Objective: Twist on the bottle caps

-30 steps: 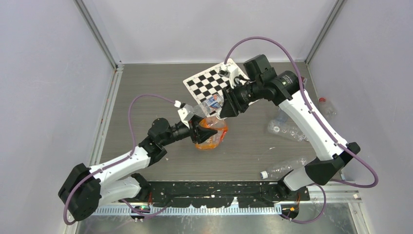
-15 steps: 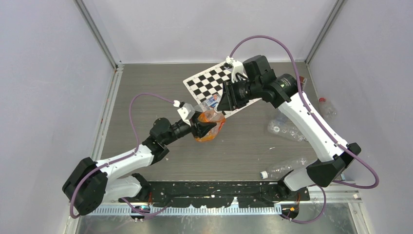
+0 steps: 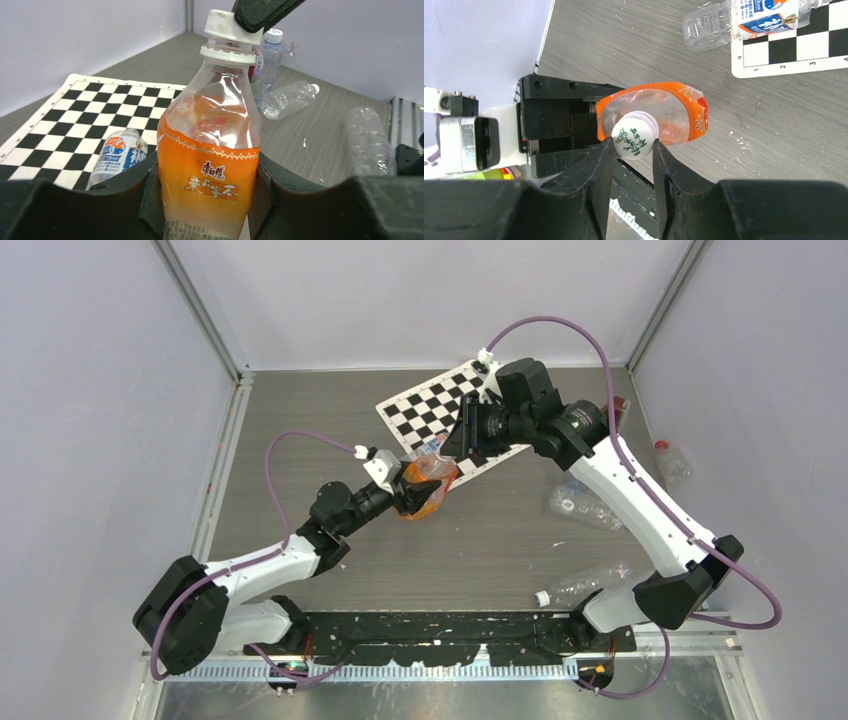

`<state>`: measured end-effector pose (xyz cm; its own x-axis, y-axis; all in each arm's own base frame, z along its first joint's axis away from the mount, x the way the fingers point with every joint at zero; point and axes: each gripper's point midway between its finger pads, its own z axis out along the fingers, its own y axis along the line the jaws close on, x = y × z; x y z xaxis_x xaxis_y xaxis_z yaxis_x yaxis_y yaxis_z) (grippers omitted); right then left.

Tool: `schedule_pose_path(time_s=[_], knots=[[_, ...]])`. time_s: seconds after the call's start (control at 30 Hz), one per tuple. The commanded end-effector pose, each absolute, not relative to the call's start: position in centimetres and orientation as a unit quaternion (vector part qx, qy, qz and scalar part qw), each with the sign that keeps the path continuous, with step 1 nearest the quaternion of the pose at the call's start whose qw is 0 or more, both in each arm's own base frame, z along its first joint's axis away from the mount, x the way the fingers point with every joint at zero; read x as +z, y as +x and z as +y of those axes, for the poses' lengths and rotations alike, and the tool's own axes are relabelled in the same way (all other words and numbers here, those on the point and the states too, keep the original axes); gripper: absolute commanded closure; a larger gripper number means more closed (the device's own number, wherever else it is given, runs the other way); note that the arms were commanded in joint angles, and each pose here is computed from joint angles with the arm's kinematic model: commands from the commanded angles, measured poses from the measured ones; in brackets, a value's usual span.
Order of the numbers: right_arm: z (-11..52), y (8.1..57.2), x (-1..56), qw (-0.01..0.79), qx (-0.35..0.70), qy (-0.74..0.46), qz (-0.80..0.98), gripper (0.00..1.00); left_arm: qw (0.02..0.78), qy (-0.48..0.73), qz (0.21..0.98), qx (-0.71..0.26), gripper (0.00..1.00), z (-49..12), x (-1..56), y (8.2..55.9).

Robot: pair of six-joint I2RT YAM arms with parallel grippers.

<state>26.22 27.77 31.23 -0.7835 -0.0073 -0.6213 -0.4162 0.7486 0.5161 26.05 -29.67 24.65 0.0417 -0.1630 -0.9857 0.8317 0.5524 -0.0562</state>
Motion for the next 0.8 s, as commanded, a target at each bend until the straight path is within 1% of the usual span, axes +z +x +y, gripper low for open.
schedule_pose_path(time_s=[0.0, 0.33, 0.43, 0.5, 0.53, 0.57, 0.6, 0.63, 0.67, 0.7, 0.73, 0.77], knots=[[28.3, 24.9, 29.1, 0.257, 0.327, -0.069, 0.907, 0.98, 0.775, 0.256, 0.431, -0.386, 1.00, -28.8, 34.9, 24.9], [29.0, 24.7, 28.7, 0.248, 0.326, -0.033, 0.912, 0.98, 0.781, 0.248, 0.442, -0.366, 1.00, -28.5, 34.1, 25.4], [28.9, 24.8, 29.0, 0.253, 0.325, -0.028, 0.911, 0.92, 0.778, 0.248, 0.450, -0.363, 1.00, -28.4, 33.6, 25.5], [28.9, 24.8, 29.5, 0.261, 0.327, -0.028, 0.908, 0.84, 0.774, 0.248, 0.458, -0.360, 1.00, -28.3, 33.0, 25.6], [28.8, 24.9, 29.9, 0.265, 0.328, -0.029, 0.907, 0.75, 0.772, 0.248, 0.464, -0.357, 1.00, -28.3, 32.7, 25.7], [28.8, 24.9, 30.3, 0.271, 0.329, -0.032, 0.904, 0.68, 0.769, 0.248, 0.471, -0.354, 1.00, -28.2, 32.2, 25.8], [28.7, 24.9, 30.6, 0.273, 0.330, -0.034, 0.903, 0.53, 0.766, 0.248, 0.478, -0.352, 1.00, -28.2, 31.8, 25.8], [28.7, 24.9, 31.1, 0.279, 0.333, -0.038, 0.900, 0.45, 0.761, 0.247, 0.488, -0.349, 1.00, -28.1, 31.2, 26.0], [28.7, 24.9, 31.4, 0.283, 0.335, -0.041, 0.898, 0.33, 0.756, 0.246, 0.498, -0.347, 1.00, -28.0, 30.6, 26.1], [28.7, 24.9, 32.3, 0.292, 0.340, -0.047, 0.893, 0.27, 0.750, 0.243, 0.509, -0.345, 1.00, -27.9, 29.9, 26.2], [28.7, 24.8, 32.7, 0.296, 0.343, -0.051, 0.890, 0.19, 0.744, 0.240, 0.521, -0.344, 1.00, -27.8, 29.2, 26.3], [28.5, 24.7, 33.6, 0.306, 0.346, -0.059, 0.885, 0.16, 0.738, 0.235, 0.533, -0.341, 1.00, -27.7, 28.6, 26.4]])
